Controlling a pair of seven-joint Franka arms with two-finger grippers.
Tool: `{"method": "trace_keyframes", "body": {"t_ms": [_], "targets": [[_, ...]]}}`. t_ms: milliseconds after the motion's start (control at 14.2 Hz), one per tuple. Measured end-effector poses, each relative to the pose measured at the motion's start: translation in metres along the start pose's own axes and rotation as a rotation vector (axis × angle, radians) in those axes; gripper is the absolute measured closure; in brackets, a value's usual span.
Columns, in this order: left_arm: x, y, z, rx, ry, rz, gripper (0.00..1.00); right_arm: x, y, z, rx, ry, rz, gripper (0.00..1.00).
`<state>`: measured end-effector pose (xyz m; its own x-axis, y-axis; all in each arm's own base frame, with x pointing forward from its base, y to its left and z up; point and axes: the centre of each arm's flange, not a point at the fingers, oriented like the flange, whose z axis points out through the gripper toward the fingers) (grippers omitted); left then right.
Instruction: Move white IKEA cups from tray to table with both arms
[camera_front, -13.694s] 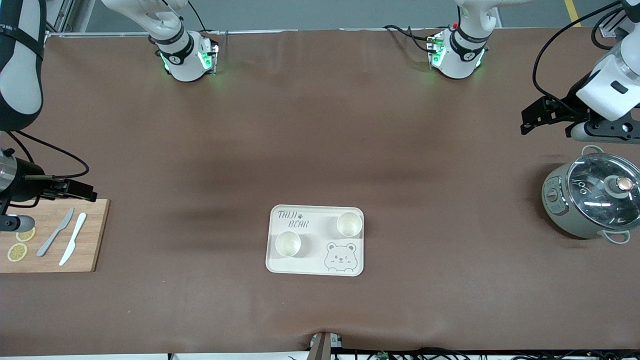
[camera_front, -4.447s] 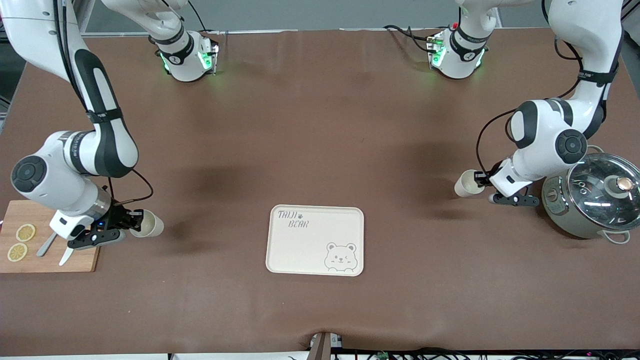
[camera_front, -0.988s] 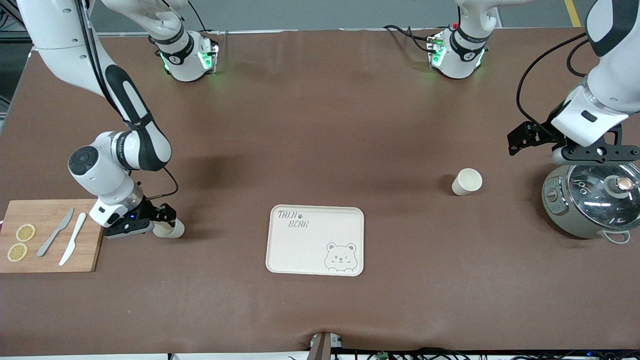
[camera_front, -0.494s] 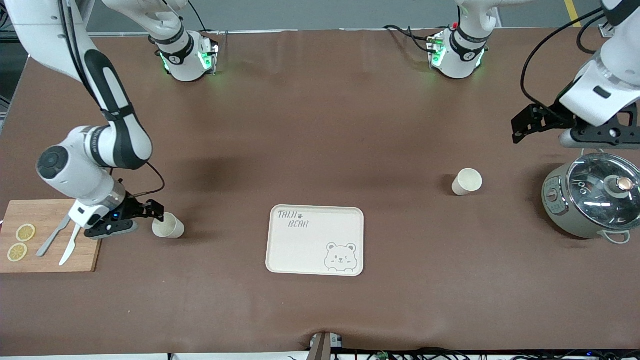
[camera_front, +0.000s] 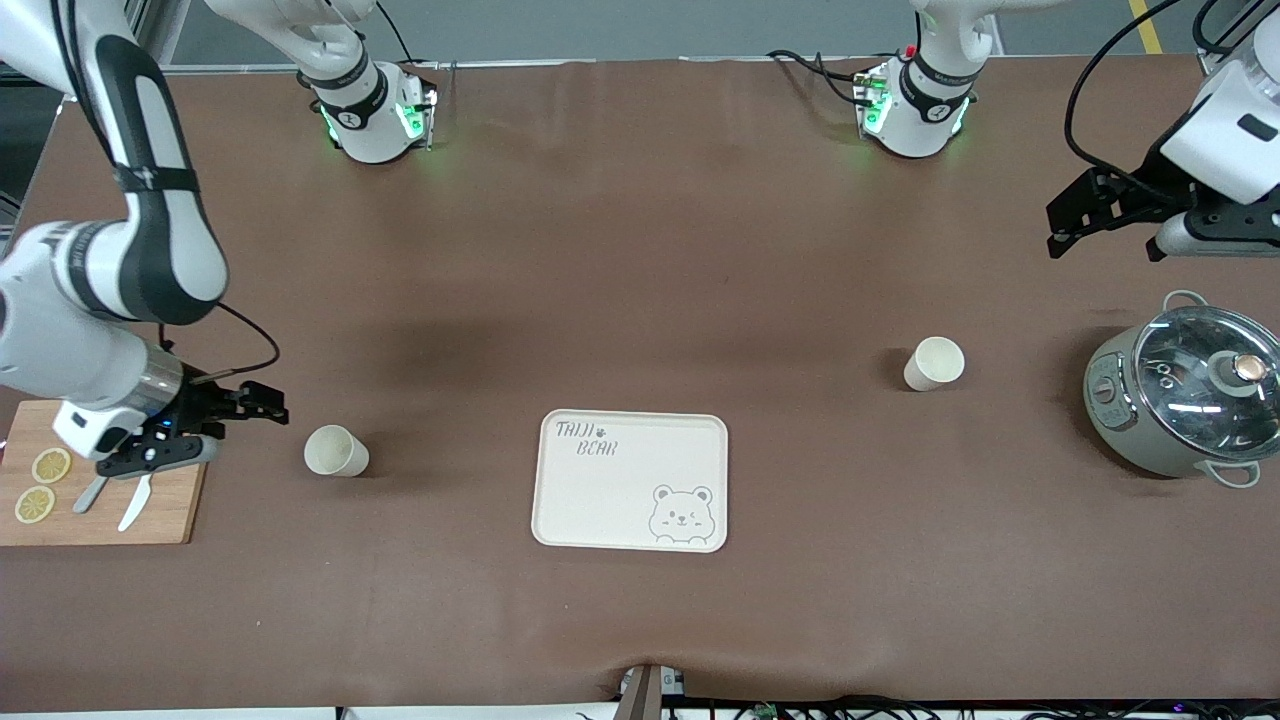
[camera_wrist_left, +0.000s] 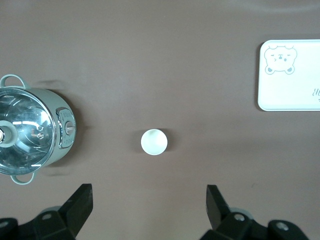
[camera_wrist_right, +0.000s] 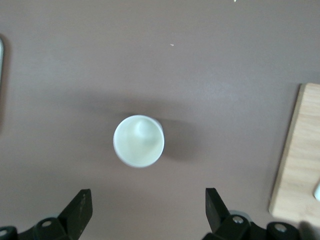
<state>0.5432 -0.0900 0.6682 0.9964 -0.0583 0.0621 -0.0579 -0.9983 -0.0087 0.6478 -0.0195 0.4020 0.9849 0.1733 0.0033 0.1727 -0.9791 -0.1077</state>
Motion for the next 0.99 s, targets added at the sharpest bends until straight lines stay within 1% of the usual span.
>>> {"method": "trace_keyframes", "body": {"t_ms": [141, 494, 776, 988], "targets": [[0.0, 0.001, 0.0, -0.007, -0.002, 0.001, 0.0, 0.004, -0.005, -0.035, 0.011, -0.023, 0.018, 0.0], [0.001, 0.001, 0.003, -0.008, -0.008, 0.001, 0.0, 0.006, -0.014, -0.096, 0.02, -0.045, 0.039, 0.0], [0.005, -0.001, 0.011, -0.009, -0.023, -0.002, 0.0, 0.001, -0.019, -0.122, 0.027, -0.077, 0.06, 0.0], [0.006, -0.002, 0.012, -0.009, -0.024, -0.003, 0.0, -0.001, -0.023, -0.139, 0.024, -0.069, 0.101, 0.0]]}}
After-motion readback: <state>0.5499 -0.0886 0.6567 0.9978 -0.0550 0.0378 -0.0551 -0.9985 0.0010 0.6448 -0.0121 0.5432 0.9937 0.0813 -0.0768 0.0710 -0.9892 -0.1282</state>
